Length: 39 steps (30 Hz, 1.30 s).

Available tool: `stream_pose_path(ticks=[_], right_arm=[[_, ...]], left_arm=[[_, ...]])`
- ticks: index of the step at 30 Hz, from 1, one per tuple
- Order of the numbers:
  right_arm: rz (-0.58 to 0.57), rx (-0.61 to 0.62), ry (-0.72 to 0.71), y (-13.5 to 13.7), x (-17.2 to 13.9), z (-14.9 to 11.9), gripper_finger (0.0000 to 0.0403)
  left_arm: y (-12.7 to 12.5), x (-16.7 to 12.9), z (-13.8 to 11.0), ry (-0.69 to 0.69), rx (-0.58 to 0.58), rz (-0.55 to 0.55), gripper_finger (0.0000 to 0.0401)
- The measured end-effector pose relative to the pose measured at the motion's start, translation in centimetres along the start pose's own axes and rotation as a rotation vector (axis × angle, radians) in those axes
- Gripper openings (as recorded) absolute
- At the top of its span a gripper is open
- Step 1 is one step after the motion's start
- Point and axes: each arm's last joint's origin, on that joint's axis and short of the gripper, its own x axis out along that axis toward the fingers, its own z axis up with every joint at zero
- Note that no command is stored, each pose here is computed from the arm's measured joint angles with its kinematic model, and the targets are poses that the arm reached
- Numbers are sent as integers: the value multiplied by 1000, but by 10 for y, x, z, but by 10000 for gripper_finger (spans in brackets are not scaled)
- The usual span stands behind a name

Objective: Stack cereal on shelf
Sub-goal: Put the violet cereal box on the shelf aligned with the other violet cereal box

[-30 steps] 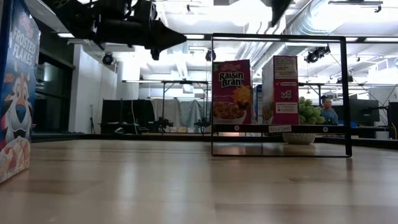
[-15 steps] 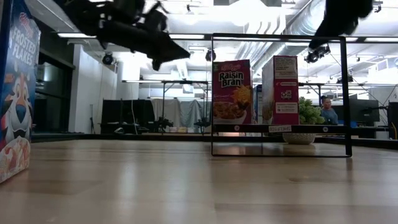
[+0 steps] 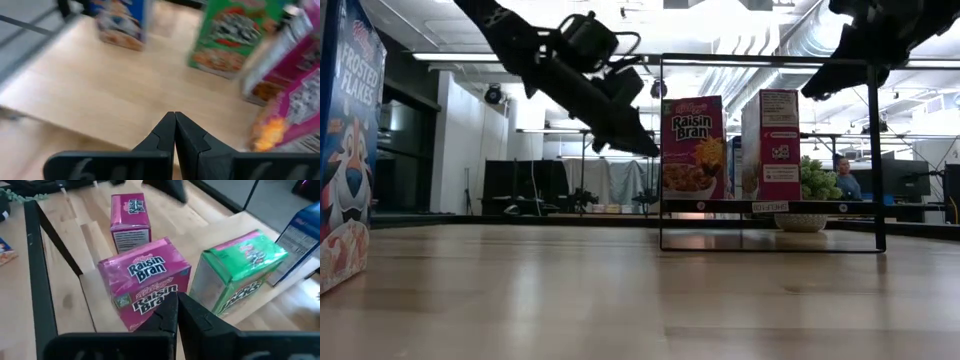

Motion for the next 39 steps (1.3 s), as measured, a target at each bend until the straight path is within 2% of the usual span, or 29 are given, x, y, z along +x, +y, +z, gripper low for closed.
stream_pose_path(ticks=[7,12,18,34,39], right_arm=[[-49,19,-75,-8,-14,1,0],[-3,55,-142,-11,-30,4,0],[-15,41,-223,-14,-43,4,0],[-15,27,-233,-13,-46,2,0],[-14,28,-233,-13,-46,2,0]], left_arm=[[-18,27,-15,-41,-17,-35,0],[-25,28,-16,-42,-25,-50,0],[-35,28,-23,19,-38,-62,0],[-83,23,-37,91,-25,-137,0],[-93,22,-39,83,-37,-104,0]])
